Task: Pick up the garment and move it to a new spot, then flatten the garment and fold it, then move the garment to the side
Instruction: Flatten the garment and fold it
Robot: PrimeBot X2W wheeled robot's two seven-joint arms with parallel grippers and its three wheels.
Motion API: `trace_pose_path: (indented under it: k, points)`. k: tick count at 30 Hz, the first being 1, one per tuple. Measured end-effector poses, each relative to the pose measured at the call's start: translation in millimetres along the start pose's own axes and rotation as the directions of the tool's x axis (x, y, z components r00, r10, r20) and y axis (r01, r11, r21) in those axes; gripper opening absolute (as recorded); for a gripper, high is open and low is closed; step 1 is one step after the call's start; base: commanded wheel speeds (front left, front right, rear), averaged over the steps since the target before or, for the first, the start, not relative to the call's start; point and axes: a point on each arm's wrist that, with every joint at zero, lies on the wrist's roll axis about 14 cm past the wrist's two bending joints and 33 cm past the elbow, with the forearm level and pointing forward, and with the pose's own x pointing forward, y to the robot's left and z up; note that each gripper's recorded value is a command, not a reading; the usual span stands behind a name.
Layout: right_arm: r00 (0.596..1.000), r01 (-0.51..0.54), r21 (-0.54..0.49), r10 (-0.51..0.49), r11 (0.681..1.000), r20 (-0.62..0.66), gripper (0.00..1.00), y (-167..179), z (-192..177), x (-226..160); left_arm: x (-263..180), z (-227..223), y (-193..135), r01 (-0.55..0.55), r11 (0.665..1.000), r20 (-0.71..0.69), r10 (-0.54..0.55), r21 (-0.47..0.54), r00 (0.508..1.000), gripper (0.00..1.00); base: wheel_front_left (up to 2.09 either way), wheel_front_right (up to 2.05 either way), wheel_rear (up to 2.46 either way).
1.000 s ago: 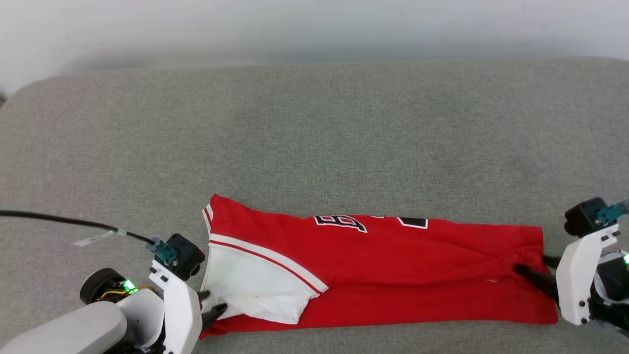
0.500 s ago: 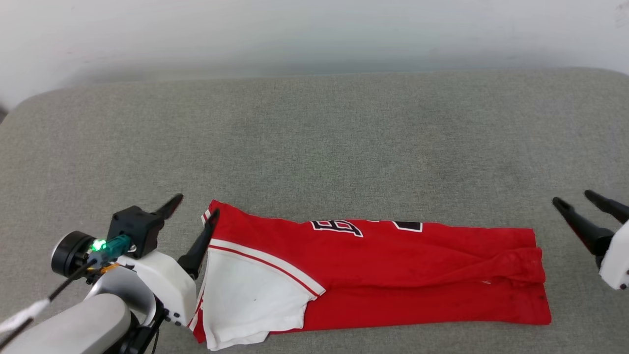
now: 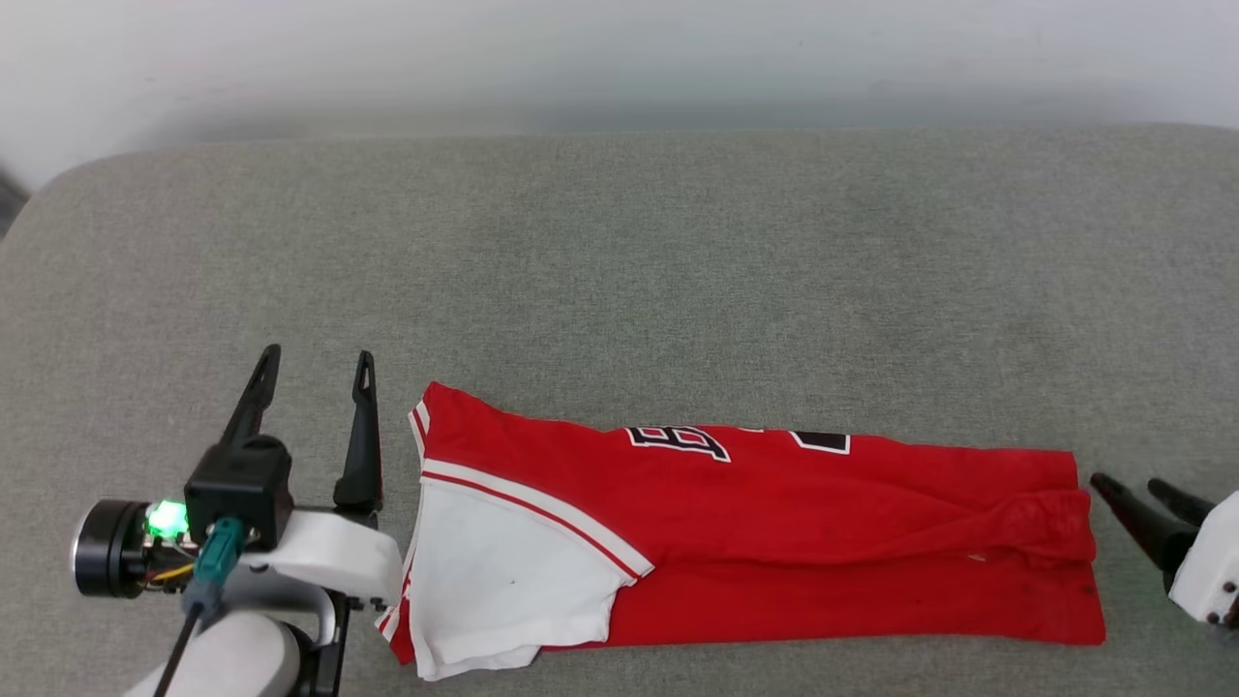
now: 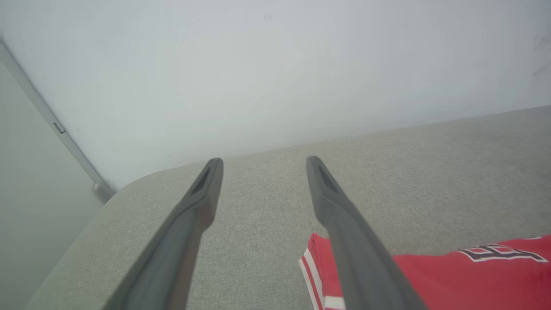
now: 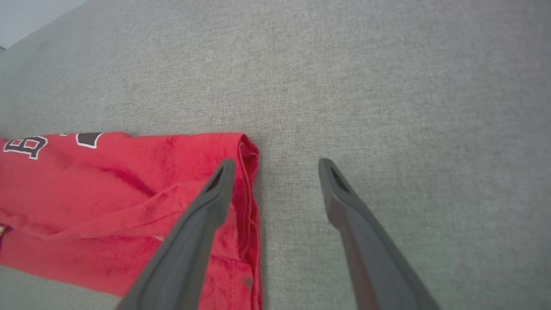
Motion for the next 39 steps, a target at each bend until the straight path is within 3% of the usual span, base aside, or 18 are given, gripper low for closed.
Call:
trace_pose_path:
  k: [9,22,23,24,34,39]
  points:
    - [0.981,-0.056,0.098,0.073,0.994,-0.179,1.00,26,-50,13,-17,-11,15,-0.124,0.992,0.015,0.124,-0.018,0.992,1.00,0.00,0.00,0.00]
    - [0.946,-0.087,0.102,0.114,0.991,-0.304,1.00,41,-78,14,-43,-30,13,-0.222,0.975,0.004,0.222,-0.009,0.975,1.00,0.00,0.00,0.00]
    - [0.946,-0.085,0.102,0.113,0.991,-0.305,0.30,41,-78,14,-44,-30,13,-0.229,0.974,0.006,0.229,-0.009,0.974,1.00,0.00,0.00,0.00]
    - [0.947,-0.083,0.103,0.111,0.991,-0.303,0.00,40,-78,14,-45,-30,13,-0.231,0.973,0.007,0.231,-0.004,0.973,1.00,0.00,0.00,0.00]
    - [0.961,-0.070,0.084,0.090,0.994,-0.262,0.00,35,-66,8,-62,-28,8,-0.224,0.974,0.011,0.225,-0.027,0.974,1.00,0.00,0.00,0.00]
    - [0.976,-0.021,0.040,0.029,0.999,-0.217,0.00,10,-42,-4,-71,-30,2,-0.208,0.977,0.005,0.209,-0.038,0.978,1.00,0.00,0.00,0.00]
